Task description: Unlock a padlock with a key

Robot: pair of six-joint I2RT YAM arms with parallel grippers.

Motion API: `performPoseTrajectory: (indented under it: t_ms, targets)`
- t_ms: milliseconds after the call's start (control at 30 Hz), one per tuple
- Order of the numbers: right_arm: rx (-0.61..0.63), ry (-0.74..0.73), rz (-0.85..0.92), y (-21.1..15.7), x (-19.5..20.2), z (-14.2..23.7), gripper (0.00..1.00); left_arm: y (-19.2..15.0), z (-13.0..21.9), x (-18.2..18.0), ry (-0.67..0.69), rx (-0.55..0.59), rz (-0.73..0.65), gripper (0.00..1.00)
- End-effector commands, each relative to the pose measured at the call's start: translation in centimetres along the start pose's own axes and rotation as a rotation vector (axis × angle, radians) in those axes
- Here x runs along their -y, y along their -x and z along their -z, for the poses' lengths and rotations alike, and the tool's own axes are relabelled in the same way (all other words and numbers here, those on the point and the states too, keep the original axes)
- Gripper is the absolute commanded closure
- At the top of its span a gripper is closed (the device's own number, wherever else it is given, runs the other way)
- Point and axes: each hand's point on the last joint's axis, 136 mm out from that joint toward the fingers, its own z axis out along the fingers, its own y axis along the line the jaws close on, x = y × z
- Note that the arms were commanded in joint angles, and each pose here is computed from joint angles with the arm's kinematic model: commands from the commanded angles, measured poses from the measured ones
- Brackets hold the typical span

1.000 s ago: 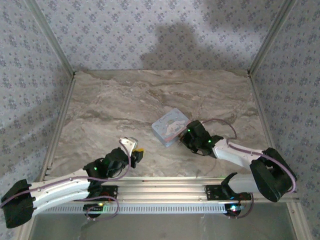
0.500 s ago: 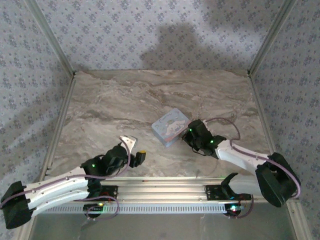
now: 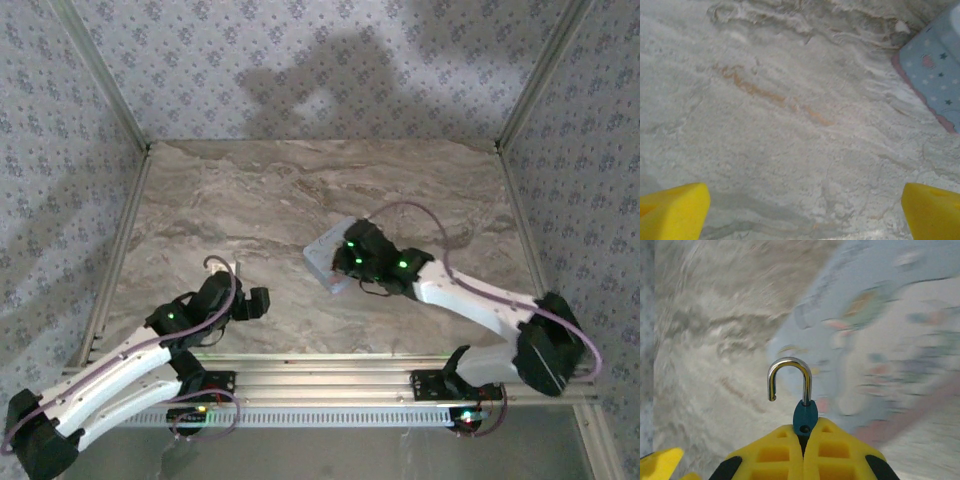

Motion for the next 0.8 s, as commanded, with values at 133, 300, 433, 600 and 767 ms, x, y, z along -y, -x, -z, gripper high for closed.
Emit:
performPoseTrajectory:
  t_ms: [133,300,433,600,767]
  targets:
    - [-0.274,0.078,0.239,-6.0,-8.0,-6.8,1.00,-1.1,1.6,-2.9,0.116,-0.056,0.078,0.02]
    - [-0.329,0.113,0.285,-6.7,-11.2,-11.5,1.00,-1.0,3.0,-3.7,0.143,-0.054,0.111,0.02]
    - [-0.327,0.092,0.305,-6.2,-11.6,-13.6,0.95,-1.1,3.3,-3.3,0.105,-0.051,0.132,0.02]
    - [-0.308,0.058,0.307,-4.8,-11.1,-14.4,0.62,-1.0,3.3,-3.4,0.106,-0.042,0.130,0.02]
    - [-0.260,0.072,0.340,-2.9,-12.5,-12.2,0.49,-0.3,3.8,-3.6,0.122,-0.021,0.116,0.02]
